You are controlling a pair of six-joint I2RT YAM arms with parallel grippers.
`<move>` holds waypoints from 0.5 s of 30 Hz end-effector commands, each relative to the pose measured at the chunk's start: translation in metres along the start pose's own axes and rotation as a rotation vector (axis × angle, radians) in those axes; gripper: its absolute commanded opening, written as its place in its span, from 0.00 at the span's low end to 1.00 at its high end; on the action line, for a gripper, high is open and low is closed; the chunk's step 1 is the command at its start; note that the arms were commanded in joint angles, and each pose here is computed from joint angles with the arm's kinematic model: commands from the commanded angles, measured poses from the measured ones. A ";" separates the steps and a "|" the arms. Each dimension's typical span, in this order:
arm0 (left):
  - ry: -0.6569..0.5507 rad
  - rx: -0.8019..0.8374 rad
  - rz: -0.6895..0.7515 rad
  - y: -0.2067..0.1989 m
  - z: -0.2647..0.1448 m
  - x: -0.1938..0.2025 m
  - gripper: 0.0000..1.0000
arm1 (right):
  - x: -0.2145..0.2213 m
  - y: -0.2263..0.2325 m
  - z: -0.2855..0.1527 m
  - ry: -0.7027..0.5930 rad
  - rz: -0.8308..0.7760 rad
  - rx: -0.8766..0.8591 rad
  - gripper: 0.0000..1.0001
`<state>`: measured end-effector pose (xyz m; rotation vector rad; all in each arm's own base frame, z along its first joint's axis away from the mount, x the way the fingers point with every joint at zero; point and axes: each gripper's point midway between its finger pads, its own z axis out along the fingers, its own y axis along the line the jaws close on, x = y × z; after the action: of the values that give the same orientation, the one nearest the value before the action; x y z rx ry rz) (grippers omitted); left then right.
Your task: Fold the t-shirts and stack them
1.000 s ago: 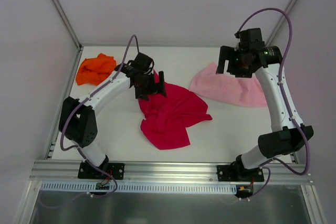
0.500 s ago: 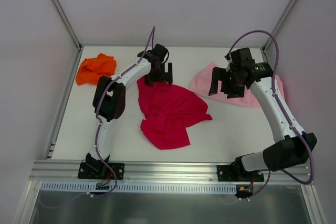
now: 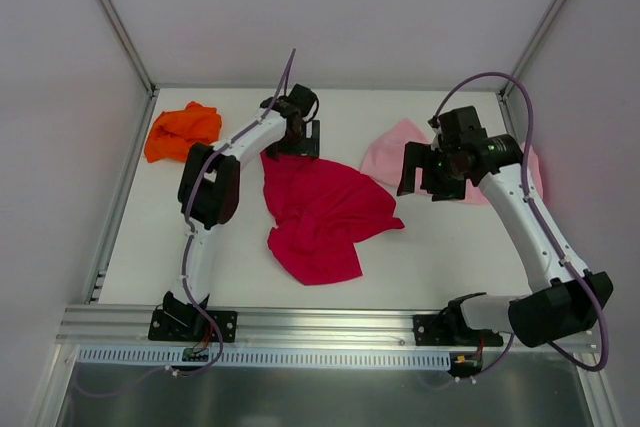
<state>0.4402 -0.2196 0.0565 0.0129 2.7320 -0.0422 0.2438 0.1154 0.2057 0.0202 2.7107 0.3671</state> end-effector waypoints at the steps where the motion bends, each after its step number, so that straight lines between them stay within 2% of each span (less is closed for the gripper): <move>1: -0.018 -0.031 0.046 0.006 0.007 -0.007 0.97 | -0.002 0.005 -0.019 -0.054 -0.011 -0.021 0.91; 7: 0.000 0.026 0.068 -0.003 0.010 -0.002 0.97 | 0.001 0.005 -0.022 -0.057 -0.017 -0.023 0.91; 15: 0.042 0.019 0.064 -0.001 0.015 0.009 0.94 | -0.002 0.008 -0.025 -0.065 -0.023 -0.038 0.91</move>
<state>0.4398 -0.2220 0.0396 0.0860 2.7588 -0.0455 0.2389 0.1142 0.2143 0.0133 2.6807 0.3756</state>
